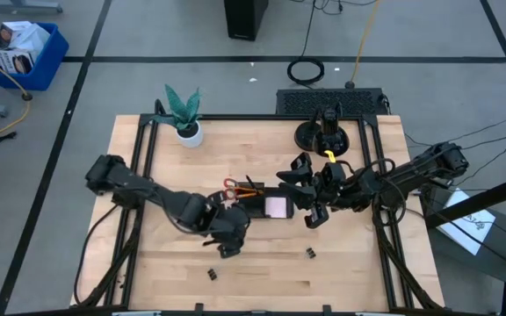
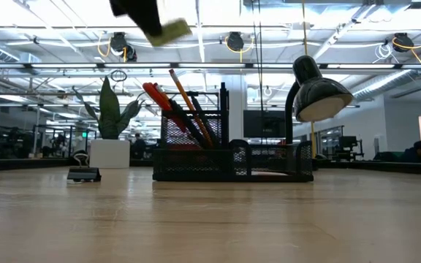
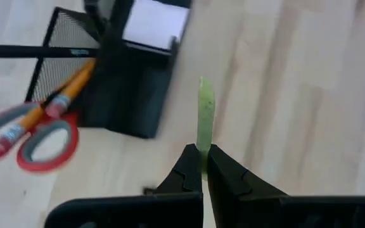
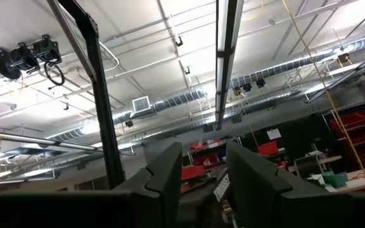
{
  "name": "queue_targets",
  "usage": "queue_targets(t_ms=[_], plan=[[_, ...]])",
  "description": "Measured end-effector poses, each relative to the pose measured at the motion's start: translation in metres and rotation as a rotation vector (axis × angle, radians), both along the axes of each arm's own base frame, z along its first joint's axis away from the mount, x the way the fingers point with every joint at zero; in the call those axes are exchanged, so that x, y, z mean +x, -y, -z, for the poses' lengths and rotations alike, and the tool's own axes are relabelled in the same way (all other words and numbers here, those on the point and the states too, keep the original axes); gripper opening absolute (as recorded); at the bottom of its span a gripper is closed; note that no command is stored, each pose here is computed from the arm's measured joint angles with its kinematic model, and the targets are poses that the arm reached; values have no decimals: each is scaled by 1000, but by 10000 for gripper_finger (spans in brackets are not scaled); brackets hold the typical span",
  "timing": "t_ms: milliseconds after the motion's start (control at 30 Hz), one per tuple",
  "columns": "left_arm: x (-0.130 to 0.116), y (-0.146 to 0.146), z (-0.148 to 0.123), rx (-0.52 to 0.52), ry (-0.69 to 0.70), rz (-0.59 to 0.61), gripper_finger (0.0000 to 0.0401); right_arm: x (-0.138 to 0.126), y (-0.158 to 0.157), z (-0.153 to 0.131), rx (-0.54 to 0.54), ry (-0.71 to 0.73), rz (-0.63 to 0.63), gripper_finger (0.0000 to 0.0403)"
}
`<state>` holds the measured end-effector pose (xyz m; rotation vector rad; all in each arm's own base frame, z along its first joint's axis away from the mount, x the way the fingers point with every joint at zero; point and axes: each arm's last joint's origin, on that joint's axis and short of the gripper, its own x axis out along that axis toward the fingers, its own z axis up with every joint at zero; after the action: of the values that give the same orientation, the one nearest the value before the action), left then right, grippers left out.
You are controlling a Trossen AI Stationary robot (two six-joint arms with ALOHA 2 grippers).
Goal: Pick and place office supplies into organizer
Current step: Put the green eraser into the desk organizer
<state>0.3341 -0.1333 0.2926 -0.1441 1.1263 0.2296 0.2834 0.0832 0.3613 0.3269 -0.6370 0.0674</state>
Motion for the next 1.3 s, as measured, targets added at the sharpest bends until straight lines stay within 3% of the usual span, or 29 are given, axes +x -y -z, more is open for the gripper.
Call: queue_targets(t_ms=[500, 667, 867, 1300], plan=[[13, -29, 30, 70, -41, 74, 0, 1, 5, 0, -17, -3, 32, 110], [27, -25, 55, 58, -97, 132, 0, 3, 9, 1, -19, -9, 49, 110], [38, -35, 80, 73, -175, 116, 0, 4, 11, 2, -22, -19, 56, 110], [47, -65, 81, 95, -197, 132, 0, 7, 16, 4, -12, -50, 62, 109]])
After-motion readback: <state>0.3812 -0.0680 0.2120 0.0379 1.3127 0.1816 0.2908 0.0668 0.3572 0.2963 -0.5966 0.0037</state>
